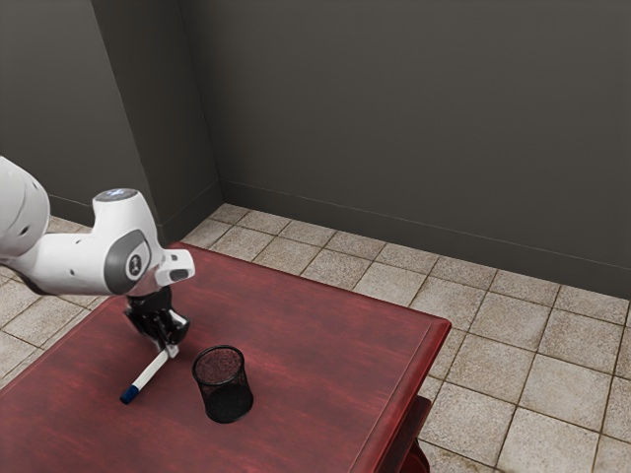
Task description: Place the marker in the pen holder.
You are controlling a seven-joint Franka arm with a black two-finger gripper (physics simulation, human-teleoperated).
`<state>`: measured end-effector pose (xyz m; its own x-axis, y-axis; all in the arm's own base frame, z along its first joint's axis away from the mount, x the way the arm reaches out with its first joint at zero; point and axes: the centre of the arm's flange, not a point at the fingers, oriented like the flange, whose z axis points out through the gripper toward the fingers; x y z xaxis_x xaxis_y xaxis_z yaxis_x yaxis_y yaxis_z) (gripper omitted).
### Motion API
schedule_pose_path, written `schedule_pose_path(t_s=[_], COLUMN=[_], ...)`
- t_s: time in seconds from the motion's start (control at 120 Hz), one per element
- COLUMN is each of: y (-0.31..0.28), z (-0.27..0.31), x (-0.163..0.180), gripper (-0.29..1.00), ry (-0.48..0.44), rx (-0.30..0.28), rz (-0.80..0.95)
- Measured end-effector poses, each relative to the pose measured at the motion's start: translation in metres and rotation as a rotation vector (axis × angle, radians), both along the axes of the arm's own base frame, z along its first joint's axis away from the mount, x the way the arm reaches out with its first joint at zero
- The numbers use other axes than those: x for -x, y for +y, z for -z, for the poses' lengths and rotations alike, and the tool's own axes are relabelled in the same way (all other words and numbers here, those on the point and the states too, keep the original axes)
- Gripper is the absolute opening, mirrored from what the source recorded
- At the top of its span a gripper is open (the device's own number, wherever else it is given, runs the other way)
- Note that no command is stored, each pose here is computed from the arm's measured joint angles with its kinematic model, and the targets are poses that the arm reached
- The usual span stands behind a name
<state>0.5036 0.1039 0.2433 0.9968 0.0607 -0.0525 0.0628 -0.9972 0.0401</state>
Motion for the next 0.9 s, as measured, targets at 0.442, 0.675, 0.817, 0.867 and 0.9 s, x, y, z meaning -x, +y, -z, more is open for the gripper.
schedule_pose_path(t_s=[0.442, 0.675, 0.817, 0.867, 0.9], y=[-0.018, -0.088, -0.097, -0.095, -0.093], z=[-0.171, -0.21, -0.19, -0.179, -0.173], x=[0.006, 0.014, 0.0, -0.004, -0.007], gripper=[-0.08, -0.08, -0.08, -0.08, -0.08], ry=[-0.252, -0.293, -0.378, -0.398, -0.412], rx=[0.067, 0.149, 0.329, 0.369, 0.384], rz=[0.054, 0.212, 0.142, 0.12, 0.115])
